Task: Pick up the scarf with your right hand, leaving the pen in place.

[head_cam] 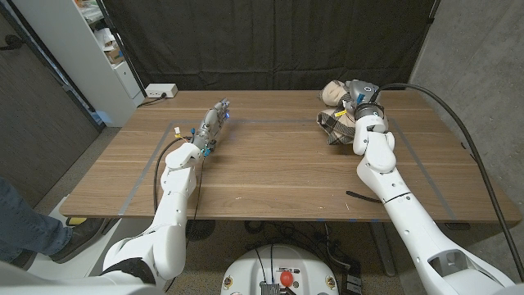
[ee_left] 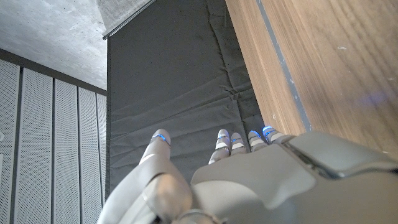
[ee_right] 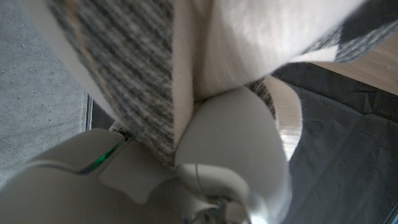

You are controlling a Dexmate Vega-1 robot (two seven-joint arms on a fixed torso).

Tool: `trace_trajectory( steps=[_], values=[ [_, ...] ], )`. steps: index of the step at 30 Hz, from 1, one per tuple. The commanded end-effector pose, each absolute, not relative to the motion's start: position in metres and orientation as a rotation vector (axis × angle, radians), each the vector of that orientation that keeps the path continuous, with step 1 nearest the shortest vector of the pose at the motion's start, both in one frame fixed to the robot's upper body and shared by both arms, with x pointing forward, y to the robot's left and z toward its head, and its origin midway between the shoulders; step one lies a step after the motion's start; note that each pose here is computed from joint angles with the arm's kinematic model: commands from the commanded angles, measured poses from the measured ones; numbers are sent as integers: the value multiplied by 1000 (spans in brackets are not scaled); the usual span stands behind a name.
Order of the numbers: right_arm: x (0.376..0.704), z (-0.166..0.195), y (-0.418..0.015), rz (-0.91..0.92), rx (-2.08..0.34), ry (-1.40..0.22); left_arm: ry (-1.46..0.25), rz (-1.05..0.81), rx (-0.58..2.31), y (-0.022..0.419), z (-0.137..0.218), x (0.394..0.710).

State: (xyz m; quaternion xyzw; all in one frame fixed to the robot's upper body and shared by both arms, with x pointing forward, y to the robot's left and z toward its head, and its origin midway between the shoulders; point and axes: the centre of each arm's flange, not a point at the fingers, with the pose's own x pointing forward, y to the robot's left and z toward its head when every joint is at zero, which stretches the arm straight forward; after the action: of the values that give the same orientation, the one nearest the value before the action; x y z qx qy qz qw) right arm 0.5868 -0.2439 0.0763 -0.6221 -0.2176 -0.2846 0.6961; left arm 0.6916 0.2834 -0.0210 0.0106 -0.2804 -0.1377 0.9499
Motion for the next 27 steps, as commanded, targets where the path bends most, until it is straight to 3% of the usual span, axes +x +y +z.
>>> trace_trajectory(
  steps=[1, 27],
  values=[
    [576, 86, -245, -662, -1381, -518, -570, -280, 30, 282, -18, 690],
    [551, 108, -248, -722, -1362, -574, -569, -288, 34, 279, -20, 685]
  ],
)
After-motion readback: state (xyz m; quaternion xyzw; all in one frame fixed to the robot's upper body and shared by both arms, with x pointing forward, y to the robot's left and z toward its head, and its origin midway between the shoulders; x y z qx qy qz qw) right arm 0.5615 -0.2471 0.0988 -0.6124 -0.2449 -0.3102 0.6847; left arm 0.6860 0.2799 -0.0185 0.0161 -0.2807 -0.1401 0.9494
